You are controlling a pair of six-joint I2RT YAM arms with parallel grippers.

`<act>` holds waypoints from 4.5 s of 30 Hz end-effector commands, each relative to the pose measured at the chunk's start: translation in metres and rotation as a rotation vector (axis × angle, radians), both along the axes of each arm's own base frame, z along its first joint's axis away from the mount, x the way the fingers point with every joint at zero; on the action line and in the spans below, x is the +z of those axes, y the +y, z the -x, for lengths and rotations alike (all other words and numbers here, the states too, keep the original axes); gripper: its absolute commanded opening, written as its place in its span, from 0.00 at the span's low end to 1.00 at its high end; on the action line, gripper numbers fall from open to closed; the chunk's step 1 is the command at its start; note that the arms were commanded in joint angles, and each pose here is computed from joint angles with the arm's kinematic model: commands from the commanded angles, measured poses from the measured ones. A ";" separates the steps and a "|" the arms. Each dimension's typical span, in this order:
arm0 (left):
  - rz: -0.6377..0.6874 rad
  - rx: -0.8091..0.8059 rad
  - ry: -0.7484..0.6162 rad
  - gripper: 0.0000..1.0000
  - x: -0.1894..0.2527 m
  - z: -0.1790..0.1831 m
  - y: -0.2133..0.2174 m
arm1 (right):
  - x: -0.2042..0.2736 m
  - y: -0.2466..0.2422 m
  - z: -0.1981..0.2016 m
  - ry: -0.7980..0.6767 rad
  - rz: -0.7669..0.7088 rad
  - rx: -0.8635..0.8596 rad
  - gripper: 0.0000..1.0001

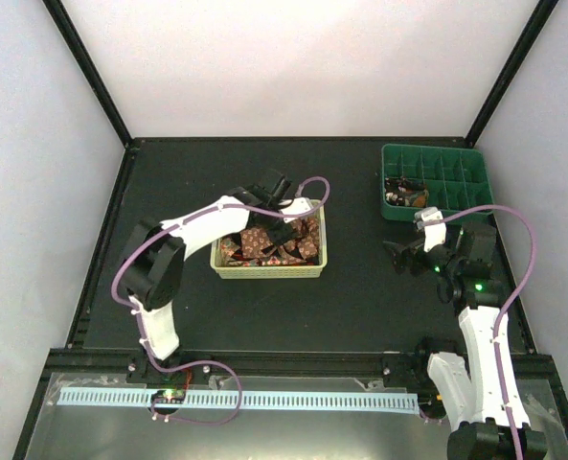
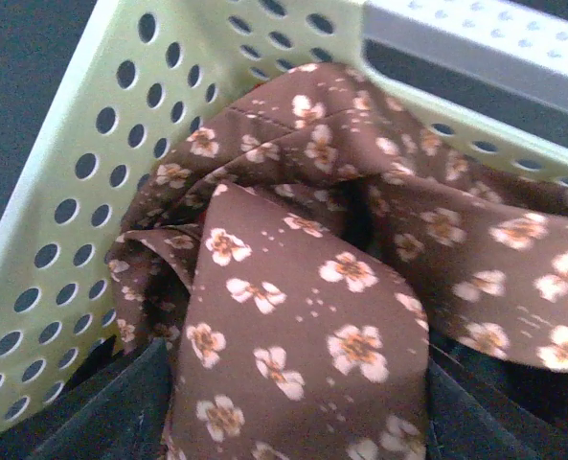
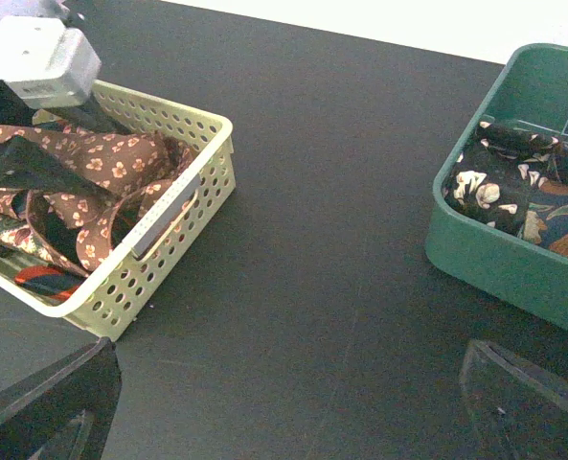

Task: Roll the ties
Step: Pick up the tie from the storage box, then pass from the left arm to the right, then move the bin to the center of the board.

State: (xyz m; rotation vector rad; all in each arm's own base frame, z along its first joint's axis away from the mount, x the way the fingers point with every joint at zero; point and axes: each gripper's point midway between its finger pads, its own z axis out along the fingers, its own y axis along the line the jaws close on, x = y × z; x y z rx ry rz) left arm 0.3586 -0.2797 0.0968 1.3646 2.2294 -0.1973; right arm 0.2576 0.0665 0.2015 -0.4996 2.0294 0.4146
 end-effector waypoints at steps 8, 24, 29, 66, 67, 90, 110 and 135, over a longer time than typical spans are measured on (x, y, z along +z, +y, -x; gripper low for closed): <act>0.080 0.056 -0.155 0.02 0.073 -0.024 0.004 | 0.007 0.001 -0.001 -0.021 -0.008 0.005 1.00; 0.604 -0.037 -0.529 0.02 0.351 0.038 0.024 | 0.010 0.004 0.002 -0.030 -0.017 0.020 1.00; 0.747 -0.109 -0.632 0.02 0.439 0.080 0.035 | 0.009 0.004 0.002 -0.029 -0.017 0.021 1.00; 0.733 -0.379 -0.206 0.02 0.338 0.143 -0.059 | 0.221 0.160 0.062 -0.282 -0.361 0.691 0.99; 0.732 -0.391 -0.198 0.02 0.336 0.144 -0.062 | 0.214 0.163 0.063 -0.271 -0.353 0.708 0.98; 0.521 -0.413 -0.074 0.71 0.231 0.161 -0.035 | 0.159 0.156 0.090 -0.192 -0.315 0.738 0.02; 0.003 -0.445 0.124 0.72 -0.014 0.166 0.037 | 0.196 0.131 0.052 -0.304 -0.207 0.525 0.02; 0.739 -0.469 -0.065 0.99 0.102 0.110 0.013 | 0.293 0.172 0.032 -0.358 -0.370 0.776 0.02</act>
